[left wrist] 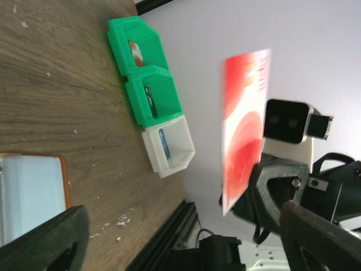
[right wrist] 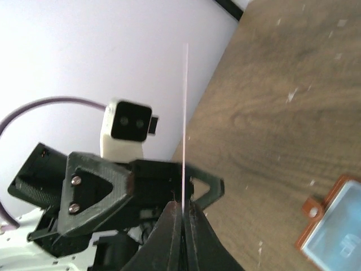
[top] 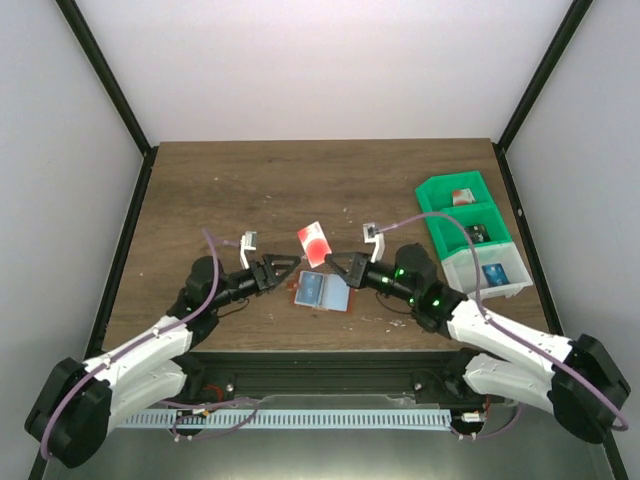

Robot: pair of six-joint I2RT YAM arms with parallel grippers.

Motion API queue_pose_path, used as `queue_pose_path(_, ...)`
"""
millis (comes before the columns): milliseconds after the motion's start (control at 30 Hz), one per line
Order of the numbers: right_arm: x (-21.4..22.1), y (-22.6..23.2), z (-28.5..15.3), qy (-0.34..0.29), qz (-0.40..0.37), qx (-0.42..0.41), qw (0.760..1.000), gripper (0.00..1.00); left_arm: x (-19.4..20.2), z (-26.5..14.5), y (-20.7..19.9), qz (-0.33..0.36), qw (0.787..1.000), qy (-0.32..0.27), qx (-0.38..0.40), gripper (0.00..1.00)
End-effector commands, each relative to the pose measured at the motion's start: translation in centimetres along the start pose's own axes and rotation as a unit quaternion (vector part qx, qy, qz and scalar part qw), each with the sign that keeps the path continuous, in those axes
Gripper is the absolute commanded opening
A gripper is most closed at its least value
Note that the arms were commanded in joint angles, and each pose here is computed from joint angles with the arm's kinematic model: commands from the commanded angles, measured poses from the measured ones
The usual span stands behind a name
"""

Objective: Take the credit cards out of the card holder

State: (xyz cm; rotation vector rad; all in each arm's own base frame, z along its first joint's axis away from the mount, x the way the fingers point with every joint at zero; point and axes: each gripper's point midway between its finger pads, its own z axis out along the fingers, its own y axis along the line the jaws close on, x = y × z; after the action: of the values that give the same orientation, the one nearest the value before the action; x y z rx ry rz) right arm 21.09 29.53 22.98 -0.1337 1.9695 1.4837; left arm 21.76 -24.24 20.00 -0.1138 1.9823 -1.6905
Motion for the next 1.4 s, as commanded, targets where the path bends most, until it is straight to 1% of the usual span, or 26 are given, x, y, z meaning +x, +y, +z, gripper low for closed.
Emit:
queue_pose_path(0,-2.9,-0.8,-1.4,-0.008,-0.050,0.028,0.998,0.01,-0.5,0.0,0.0,0.046,0.998,0.004,-0.039,0.99)
queue_pose_path(200,-7.4,-4.3,-4.0,-0.015,-0.081,0.099,0.992,0.00,-1.4,0.0,-0.7,0.095,0.990,0.026,-0.100,1.00)
queue_pose_path(267,-9.1,-5.7,-5.1,-0.020,-0.087,0.125,0.988,0.01,-1.8,0.0,-1.6,0.107,0.987,0.038,-0.115,1.00)
queue_pose_path(400,-12.9,-9.1,-7.1,-0.035,-0.096,0.202,0.974,0.01,-2.0,-0.2,-2.3,0.136,0.978,0.068,-0.145,1.00)
queue_pose_path(567,-18.2,-12.3,-10.2,-0.070,-0.099,0.267,0.956,0.01,-2.2,-0.8,-2.2,0.191,0.962,0.088,-0.176,1.00)
queue_pose_path(633,-20.0,-14.4,-11.5,-0.070,-0.099,0.302,0.946,0.00,-1.7,-0.9,-2.4,0.198,0.960,0.101,-0.169,1.00)
queue_pose_path(700,-21.4,-16.4,-13.0,-0.073,-0.082,0.325,0.939,0.00,-0.9,-0.9,-2.7,0.200,0.961,0.117,-0.148,1.00)
queue_pose_path(767,-22.4,-18.1,-14.6,-0.079,-0.068,0.343,0.933,0.01,-0.3,-0.9,-2.8,0.204,0.961,0.130,-0.136,1.00)
queue_pose_path(867,-23.3,-19.9,-16.1,-0.076,-0.075,0.384,0.917,0.00,0.1,-1.3,-2.5,0.222,0.956,0.137,-0.136,1.00)
queue_pose_path(1000,-23.9,-22.4,-16.9,-0.045,-0.077,0.432,0.897,0.01,-0.1,-1.9,-2.2,0.248,0.950,0.126,-0.143,1.00)
queue_pose_path(1067,-24.3,-23.6,-17.5,-0.047,-0.075,0.454,0.887,0.00,-0.4,-2.1,-2.1,0.256,0.948,0.119,-0.148,1.00)
queue_pose_path(1167,-25.0,-24.8,-18.2,-0.053,-0.074,0.473,0.876,0.00,-0.6,-2.3,-2.3,0.259,0.949,0.115,-0.137,1.00)
queue_pose_path(1267,-25.3,-26.7,-18.4,-0.034,-0.069,0.492,0.867,0.00,-0.2,-2.2,-2.7,0.260,0.950,0.120,-0.121,1.00)
queue_pose_path(1367,-25.7,-28.3,-18.9,-0.026,-0.082,0.515,0.853,0.00,-0.2,-2.2,-2.5,0.258,0.951,0.121,-0.122,1.00)
